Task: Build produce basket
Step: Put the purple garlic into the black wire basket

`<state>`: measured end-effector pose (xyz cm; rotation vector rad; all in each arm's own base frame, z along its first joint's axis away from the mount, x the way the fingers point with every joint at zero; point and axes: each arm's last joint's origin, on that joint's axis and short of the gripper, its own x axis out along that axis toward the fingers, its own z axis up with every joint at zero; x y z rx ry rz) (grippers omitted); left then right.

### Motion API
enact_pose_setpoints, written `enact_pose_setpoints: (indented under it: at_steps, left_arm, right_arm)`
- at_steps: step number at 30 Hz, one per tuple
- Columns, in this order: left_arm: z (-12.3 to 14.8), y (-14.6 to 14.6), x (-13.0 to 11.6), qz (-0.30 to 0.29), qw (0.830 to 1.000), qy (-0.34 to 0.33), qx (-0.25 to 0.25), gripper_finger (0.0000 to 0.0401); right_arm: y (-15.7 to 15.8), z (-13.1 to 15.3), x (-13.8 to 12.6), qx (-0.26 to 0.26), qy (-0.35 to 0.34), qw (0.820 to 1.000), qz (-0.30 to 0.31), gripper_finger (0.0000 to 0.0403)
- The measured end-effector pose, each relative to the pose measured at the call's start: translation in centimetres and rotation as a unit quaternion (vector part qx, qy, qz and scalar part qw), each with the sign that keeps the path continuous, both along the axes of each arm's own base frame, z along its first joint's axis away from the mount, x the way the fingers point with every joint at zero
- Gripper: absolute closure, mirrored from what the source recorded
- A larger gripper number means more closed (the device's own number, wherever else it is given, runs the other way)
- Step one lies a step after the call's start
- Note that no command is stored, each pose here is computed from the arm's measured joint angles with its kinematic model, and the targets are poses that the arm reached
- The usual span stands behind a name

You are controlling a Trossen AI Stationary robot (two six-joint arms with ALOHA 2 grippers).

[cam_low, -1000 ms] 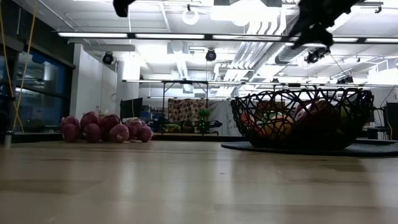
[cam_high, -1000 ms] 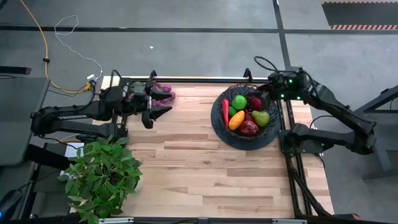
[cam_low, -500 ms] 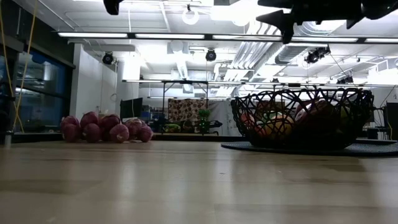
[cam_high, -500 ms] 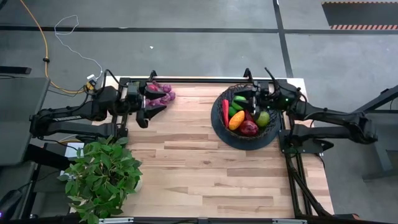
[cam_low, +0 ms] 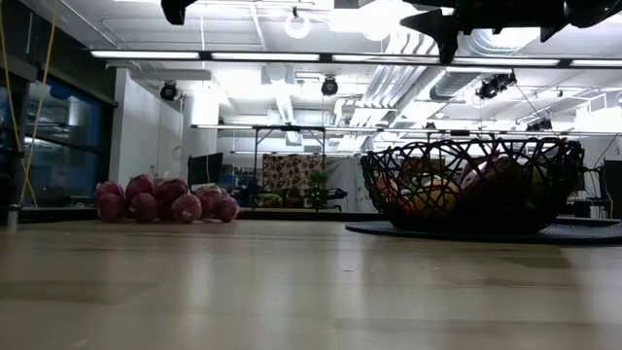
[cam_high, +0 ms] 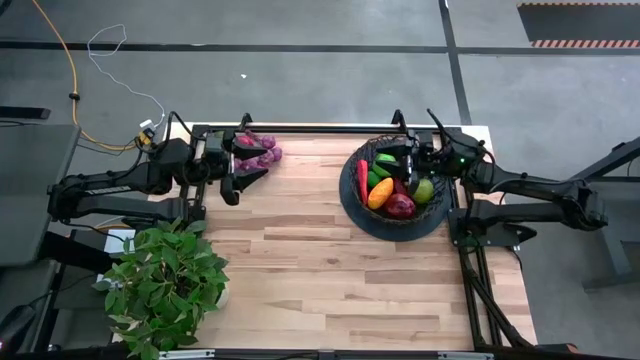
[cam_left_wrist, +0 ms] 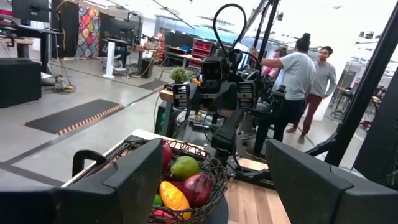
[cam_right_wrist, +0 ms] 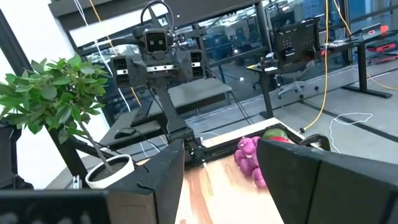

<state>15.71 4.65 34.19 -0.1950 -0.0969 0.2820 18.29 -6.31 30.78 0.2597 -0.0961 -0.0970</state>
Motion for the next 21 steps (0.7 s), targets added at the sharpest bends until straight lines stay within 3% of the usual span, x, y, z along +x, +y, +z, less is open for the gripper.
enact_pose_setpoints:
  at_steps: [9,19,21]
  left_arm:
    - [0.00,0.01,0.00,0.001,1.000,0.000,0.000,0.0130]
    - [-0.01,0.02,0.00,0.003,1.000,0.000,-0.001,0.0130]
    - [-0.01,0.13,-0.04,0.022,0.999,-0.009,-0.028,0.0130]
  right_arm:
    - [0.02,0.01,0.00,-0.002,0.000,1.000,0.004,0.0218]
    - [0.45,0.04,0.12,-0.044,0.003,0.999,0.027,0.0220]
    - [0.48,0.04,0.13,-0.043,0.003,0.999,0.029,0.0220]
